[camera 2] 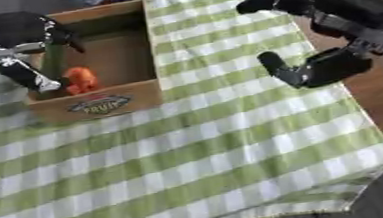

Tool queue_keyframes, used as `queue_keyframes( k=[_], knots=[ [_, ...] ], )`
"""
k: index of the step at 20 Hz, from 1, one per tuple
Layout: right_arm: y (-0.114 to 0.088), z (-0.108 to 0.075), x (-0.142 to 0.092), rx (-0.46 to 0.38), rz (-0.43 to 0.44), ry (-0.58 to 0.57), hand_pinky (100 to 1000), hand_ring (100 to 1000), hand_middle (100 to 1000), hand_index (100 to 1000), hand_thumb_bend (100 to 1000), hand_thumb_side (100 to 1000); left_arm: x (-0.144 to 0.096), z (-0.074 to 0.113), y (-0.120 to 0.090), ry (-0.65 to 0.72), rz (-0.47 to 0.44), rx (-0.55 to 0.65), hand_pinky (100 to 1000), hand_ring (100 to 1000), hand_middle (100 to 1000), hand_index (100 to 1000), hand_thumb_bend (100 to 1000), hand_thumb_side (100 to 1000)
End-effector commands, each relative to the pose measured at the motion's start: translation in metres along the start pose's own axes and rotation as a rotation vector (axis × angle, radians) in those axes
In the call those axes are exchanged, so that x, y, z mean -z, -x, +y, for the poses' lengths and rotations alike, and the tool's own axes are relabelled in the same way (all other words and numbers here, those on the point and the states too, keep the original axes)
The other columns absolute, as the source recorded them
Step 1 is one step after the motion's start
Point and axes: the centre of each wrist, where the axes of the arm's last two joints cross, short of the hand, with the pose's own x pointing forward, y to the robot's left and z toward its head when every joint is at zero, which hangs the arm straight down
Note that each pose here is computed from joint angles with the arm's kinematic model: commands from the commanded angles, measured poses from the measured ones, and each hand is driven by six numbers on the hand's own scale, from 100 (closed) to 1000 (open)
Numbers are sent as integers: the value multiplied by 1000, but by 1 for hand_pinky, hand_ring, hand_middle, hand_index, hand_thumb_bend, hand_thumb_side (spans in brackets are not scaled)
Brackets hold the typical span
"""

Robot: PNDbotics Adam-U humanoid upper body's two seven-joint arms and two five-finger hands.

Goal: Pick up objects on the table and place them in the box.

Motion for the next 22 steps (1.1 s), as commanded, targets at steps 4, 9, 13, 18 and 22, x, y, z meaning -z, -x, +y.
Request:
queue_keyframes(
  k=[4, 9, 13, 18, 22],
  knots=[
    [0, -11, -2, -27, 2, 10, 792, 817, 819, 966, 100, 487, -16, 17, 9, -172, 46, 45, 709, 746, 757, 862, 421, 377],
    [2, -10, -6, -27, 22, 9, 792, 817, 818, 965, 100, 491, -50, 46, 6, -388, -10, -32, 701, 714, 708, 829, 172, 239],
    [4, -8, -9, -25, 36, 10, 792, 817, 818, 965, 100, 499, -89, 80, -14, -516, -89, -84, 697, 703, 692, 816, 149, 212],
    [5, -7, -12, -24, 53, 15, 792, 817, 817, 965, 100, 507, -125, 98, -58, -604, -178, -150, 694, 697, 687, 821, 100, 181],
    [5, -7, -13, -27, 57, 22, 792, 817, 817, 965, 100, 505, -136, 101, -78, -625, -194, -211, 694, 695, 686, 822, 100, 181]
  ],
)
